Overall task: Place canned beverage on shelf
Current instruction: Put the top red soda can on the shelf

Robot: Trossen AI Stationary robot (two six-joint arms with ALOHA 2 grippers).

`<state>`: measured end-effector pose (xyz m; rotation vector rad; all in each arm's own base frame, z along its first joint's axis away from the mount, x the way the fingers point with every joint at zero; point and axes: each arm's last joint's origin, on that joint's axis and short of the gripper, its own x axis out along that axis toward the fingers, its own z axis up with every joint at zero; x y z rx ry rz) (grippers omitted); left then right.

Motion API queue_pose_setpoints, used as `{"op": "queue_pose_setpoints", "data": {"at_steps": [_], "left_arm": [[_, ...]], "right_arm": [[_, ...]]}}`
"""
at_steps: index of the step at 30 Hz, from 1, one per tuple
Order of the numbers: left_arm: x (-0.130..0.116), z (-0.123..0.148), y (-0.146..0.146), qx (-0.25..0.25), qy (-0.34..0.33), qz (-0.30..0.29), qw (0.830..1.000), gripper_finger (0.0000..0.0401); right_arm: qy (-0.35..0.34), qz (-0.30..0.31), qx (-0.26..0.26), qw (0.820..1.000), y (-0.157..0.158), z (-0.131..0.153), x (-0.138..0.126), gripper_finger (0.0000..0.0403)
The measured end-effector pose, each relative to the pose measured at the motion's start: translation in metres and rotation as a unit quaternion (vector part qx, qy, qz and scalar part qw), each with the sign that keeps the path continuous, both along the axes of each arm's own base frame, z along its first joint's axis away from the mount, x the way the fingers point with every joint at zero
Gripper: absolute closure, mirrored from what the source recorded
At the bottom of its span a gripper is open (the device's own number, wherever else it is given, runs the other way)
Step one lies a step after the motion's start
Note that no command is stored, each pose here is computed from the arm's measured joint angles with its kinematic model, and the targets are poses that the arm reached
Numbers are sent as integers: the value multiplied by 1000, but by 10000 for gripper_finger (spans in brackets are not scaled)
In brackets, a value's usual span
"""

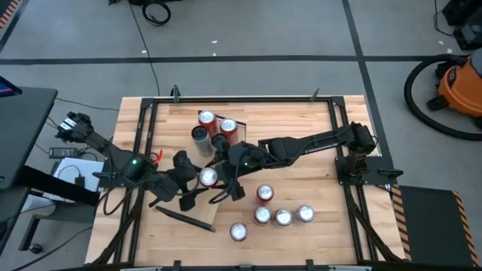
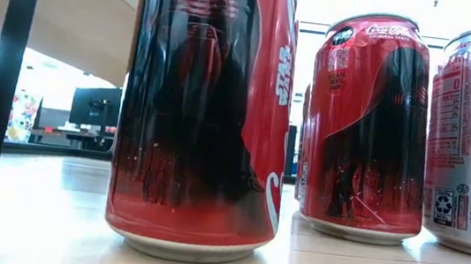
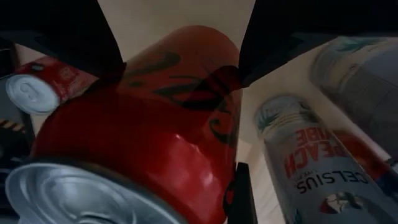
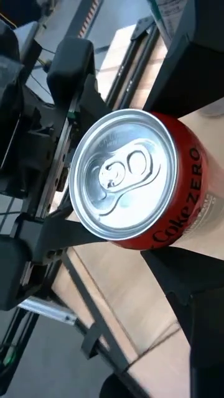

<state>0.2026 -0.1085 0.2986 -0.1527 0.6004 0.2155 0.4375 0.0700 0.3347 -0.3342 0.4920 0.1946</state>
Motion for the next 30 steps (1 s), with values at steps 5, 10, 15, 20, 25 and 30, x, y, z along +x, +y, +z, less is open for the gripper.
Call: {"op": "queue_pose_setpoints", "data": {"at_steps": [5,10,15,20,25,30], "left_arm": [[-1,-2,2,-10,11,13,1000,86],[0,-5,-1,-40,25,6,999,86],[1,-8,-2,-40,31,5,999,86],[1,-8,-2,-40,30,5,999,86],[1,-8,-2,-40,30,5,999,86],[1,-7,-2,-37,29,2,999,86]], "right_arm": [[17,-12,19,1000,-6,-4,0,76],[42,-9,25,999,-3,-8,-3,76],[48,-12,30,998,-2,-9,-3,75],[52,-5,30,998,-1,-9,-4,53],[49,-4,31,998,0,-8,-4,24],[38,-7,12,999,5,-6,-4,15]]}}
